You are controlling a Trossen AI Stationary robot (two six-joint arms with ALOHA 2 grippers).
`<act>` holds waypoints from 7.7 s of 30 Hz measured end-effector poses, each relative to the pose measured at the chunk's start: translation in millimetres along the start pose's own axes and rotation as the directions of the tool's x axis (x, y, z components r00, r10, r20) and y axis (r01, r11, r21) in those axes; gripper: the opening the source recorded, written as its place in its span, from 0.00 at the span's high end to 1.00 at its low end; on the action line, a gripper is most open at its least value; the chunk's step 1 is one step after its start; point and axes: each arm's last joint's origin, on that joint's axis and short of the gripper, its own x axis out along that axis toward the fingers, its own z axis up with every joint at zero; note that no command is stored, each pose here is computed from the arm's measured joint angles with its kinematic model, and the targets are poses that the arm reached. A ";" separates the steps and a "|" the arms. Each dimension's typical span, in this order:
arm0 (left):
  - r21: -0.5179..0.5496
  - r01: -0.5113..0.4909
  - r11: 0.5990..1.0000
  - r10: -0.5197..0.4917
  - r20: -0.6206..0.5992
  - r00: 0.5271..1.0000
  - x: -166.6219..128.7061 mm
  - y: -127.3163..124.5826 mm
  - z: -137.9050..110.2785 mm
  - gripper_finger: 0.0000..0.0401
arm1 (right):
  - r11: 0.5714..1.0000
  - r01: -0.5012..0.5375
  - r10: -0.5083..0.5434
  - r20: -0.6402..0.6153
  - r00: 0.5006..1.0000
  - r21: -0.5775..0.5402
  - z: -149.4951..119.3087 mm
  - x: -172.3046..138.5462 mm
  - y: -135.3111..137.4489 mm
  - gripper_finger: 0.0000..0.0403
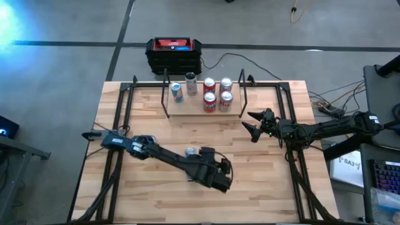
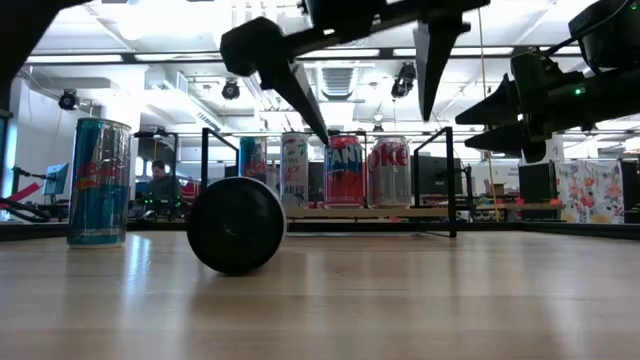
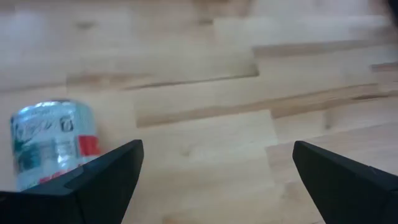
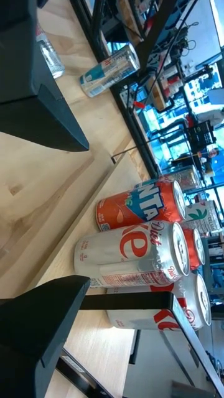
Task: Place canned beverage on shelf
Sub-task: Put the white and pink soda can on the shelf aligned with the other white and pink soda can
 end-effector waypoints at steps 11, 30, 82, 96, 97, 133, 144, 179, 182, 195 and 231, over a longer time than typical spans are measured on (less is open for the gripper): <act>0.075 0.039 0.996 -0.056 0.236 0.970 -47.7 33.4 -46.1 0.01 | 1.000 0.000 0.000 0.000 1.000 0.000 0.0 0.0 0.0 0.19; 0.013 0.093 0.996 -0.094 0.207 0.974 -72.8 91.4 -125.7 0.01 | 1.000 0.001 -0.001 -0.002 1.000 -0.001 -0.4 0.2 -0.1 0.19; 0.245 0.011 0.969 -0.101 0.357 0.929 27.3 97.6 -166.1 0.42 | 1.000 0.001 -0.001 -0.002 1.000 -0.001 -0.3 0.2 -0.1 0.19; 0.206 0.036 0.978 -0.105 0.331 0.938 22.1 91.5 -165.6 0.96 | 1.000 0.001 -0.001 -0.002 1.000 -0.001 -0.2 0.2 0.0 0.19; 0.206 0.035 0.978 -0.103 0.329 0.939 22.2 91.5 -165.6 0.96 | 1.000 0.001 -0.001 -0.002 1.000 -0.001 -0.3 0.2 0.0 0.19; 0.133 0.126 0.983 -0.164 0.336 0.927 -37.3 54.2 -128.5 0.04 | 1.000 0.001 -0.001 -0.002 1.000 -0.001 -0.3 0.2 0.0 0.19; 0.346 0.285 0.894 -0.446 0.631 0.634 -64.0 7.9 -124.3 0.04 | 1.000 0.001 -0.001 -0.002 1.000 -0.001 -0.3 0.2 -0.1 0.19; 0.881 0.337 0.333 -0.824 0.098 0.558 -104.9 -74.7 51.1 0.04 | 1.000 0.001 -0.001 -0.002 1.000 -0.001 -0.3 0.2 0.0 0.19; 0.908 0.307 0.285 -0.860 0.101 0.499 -115.0 -73.2 71.6 0.04 | 1.000 0.001 -0.001 -0.002 1.000 -0.001 -0.4 0.2 -0.1 0.19; 0.913 0.250 0.321 -0.858 0.169 0.485 -148.5 -36.5 129.3 0.04 | 1.000 0.001 -0.001 -0.003 1.000 -0.002 -0.5 0.2 -0.1 0.19; 0.926 0.226 0.304 -0.809 0.126 0.574 -39.0 211.3 105.1 0.04 | 1.000 0.001 -0.001 -0.003 1.000 -0.002 -0.5 0.3 -0.1 0.19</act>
